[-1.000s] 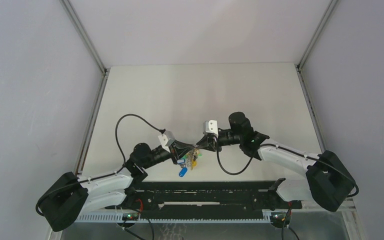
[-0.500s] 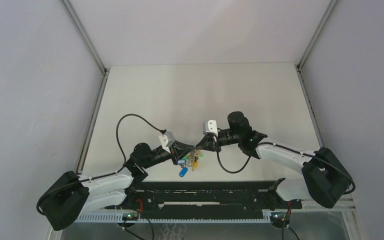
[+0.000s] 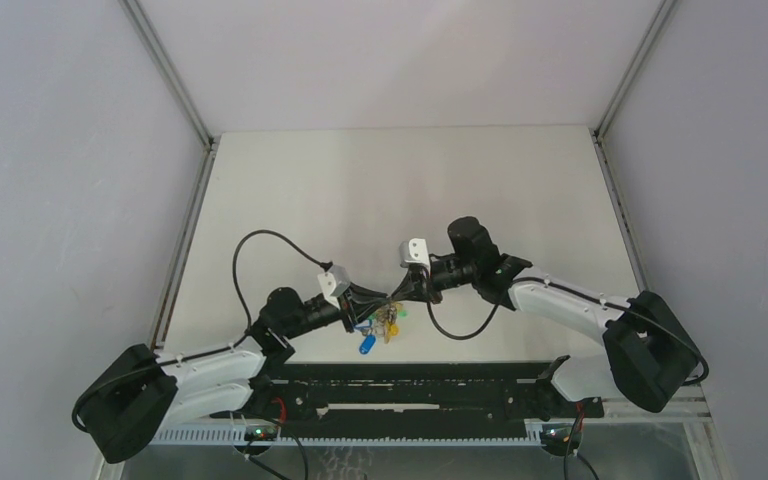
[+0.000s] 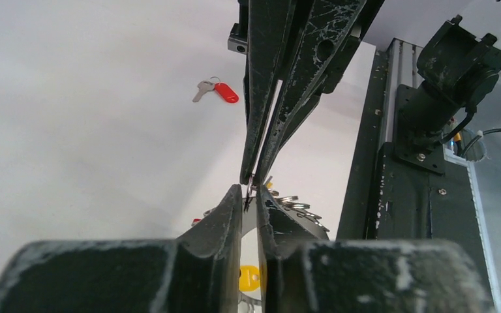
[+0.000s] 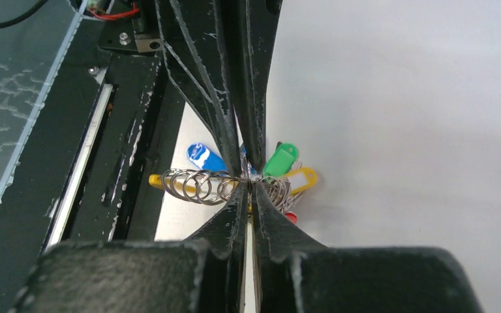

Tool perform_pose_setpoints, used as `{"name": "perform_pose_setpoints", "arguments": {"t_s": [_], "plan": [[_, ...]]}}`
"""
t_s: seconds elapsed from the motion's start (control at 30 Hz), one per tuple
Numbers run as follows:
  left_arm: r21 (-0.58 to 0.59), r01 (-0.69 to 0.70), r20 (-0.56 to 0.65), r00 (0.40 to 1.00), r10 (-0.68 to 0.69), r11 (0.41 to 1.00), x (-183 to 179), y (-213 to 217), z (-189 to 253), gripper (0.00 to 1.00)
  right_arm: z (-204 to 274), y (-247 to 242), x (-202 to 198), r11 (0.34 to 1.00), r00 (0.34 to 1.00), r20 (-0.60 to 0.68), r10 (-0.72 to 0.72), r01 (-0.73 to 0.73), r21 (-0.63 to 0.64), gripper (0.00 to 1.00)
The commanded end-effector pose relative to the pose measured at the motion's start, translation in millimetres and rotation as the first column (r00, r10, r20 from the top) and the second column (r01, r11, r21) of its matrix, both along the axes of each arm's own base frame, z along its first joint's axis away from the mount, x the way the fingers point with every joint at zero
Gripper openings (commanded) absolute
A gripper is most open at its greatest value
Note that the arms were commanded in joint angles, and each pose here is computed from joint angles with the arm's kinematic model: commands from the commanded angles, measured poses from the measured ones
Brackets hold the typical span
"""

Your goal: Put the keys on the keyring

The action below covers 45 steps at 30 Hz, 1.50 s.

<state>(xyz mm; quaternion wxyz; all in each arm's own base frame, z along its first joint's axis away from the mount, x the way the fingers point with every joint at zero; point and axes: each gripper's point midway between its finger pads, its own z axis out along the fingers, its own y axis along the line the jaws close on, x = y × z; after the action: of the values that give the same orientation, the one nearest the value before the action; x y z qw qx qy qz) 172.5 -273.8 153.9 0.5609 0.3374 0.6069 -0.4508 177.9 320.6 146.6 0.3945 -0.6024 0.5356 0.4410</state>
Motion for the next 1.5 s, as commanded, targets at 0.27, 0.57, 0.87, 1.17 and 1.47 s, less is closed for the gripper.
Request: {"name": "perform_pose_setpoints", "arguments": {"t_s": [0.27,0.57,0.87,1.17,1.47], "plan": [[0.048,-0.037,0.076,0.997,0.033,0.998,13.7,6.0,13.7,0.33,17.9,-21.1,16.8,0.969,0.993,0.100,-0.057,0.079,-0.233,0.00],[0.021,-0.027,0.115,0.993,0.025,0.999,20.0,10.0,30.8,0.38,21.7,-30.3,13.0,0.921,0.993,0.110,-0.033,0.073,-0.383,0.00],[-0.008,0.040,0.160,0.986,-0.038,0.999,24.2,-3.8,51.4,0.40,18.6,-23.1,17.2,0.921,0.995,0.099,-0.001,0.039,-0.387,0.00],[0.024,0.097,0.134,0.986,-0.100,0.995,28.5,-17.5,36.8,0.37,13.0,-17.6,15.3,0.930,0.995,0.089,0.036,-0.001,-0.368,0.00],[0.047,0.144,0.112,0.983,-0.149,0.988,30.3,-26.8,29.1,0.29,11.2,-16.7,14.1,0.934,0.995,0.087,0.045,-0.011,-0.357,0.00]]}}
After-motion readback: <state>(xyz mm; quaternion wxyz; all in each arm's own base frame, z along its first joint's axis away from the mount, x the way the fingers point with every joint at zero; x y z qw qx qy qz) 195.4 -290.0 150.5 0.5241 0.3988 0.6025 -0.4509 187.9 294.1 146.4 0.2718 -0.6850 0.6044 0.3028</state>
